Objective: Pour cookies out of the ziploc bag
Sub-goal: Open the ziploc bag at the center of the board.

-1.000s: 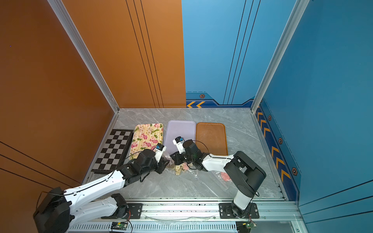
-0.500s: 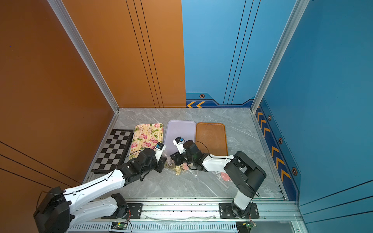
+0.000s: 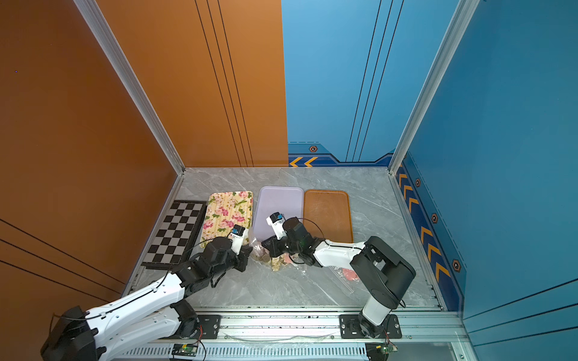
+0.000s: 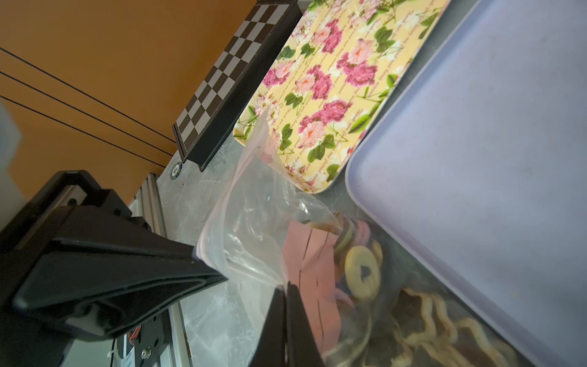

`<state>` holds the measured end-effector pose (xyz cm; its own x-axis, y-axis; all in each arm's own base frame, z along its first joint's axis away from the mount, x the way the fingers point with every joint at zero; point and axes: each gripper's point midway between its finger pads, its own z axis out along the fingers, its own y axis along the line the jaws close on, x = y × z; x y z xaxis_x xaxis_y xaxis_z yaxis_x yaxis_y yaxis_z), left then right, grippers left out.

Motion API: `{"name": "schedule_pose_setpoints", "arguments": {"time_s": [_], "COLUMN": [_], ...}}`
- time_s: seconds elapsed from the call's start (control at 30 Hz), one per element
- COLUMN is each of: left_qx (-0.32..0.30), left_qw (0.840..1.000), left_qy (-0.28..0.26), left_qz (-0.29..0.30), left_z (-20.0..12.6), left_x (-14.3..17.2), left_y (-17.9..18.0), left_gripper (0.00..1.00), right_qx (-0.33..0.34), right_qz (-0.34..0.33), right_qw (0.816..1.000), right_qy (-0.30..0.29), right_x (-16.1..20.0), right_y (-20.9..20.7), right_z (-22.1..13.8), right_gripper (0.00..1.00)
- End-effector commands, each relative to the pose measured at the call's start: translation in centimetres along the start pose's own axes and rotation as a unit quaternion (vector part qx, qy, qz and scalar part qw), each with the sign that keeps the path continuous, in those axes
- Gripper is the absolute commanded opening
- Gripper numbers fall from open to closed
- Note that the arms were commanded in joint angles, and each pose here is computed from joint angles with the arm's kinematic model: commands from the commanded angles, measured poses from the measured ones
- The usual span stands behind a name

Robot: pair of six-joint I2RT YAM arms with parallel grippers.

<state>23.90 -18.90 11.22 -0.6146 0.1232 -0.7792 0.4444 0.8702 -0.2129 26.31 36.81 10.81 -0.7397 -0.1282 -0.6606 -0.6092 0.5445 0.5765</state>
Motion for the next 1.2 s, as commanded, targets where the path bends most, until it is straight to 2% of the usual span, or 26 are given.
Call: {"name": "schedule_pose_setpoints", "arguments": {"time_s": [0.0,0.2,0.4,0.83,0.97,1.17], "left_qx": [-0.029,-0.012,0.038,0.0,0.008,0.013], "left_qw": [0.999,0.999,0.997,0.998,0.998,0.998], "left_qy": [0.034,0.049,0.064,0.065,0.06,0.062], "left_qz": [-0.013,-0.017,-0.013,-0.02,-0.02,-0.012], "left_z": [0.1,0.4,0.1,0.0,0.1,0.5], "left_x": [2.0,2.3,2.6,2.7,2.3,1.5], "left_y": [1.9,1.6,0.0,1.5,1.2,0.7], "left_gripper": [0.0,0.0,0.0,0.0,0.12,0.18], "right_qx": [0.129,0.145,0.147,0.154,0.143,0.135], "right_qz": [0.035,0.063,0.092,0.104,0.099,0.085], "right_qw": [0.991,0.987,0.985,0.983,0.985,0.987], "right_qy": [-0.003,-0.007,-0.003,-0.011,-0.007,-0.009], "right_x": [0.3,0.3,0.7,0.3,0.4,0.1], "right_y": [-6.1,-7.5,-8.6,-9.8,-9.2,-8.5], "right_z": [-1.3,-1.8,-1.7,-2.1,-1.7,-1.7], "right_gripper": [0.0,0.0,0.0,0.0,0.0,0.0]}}
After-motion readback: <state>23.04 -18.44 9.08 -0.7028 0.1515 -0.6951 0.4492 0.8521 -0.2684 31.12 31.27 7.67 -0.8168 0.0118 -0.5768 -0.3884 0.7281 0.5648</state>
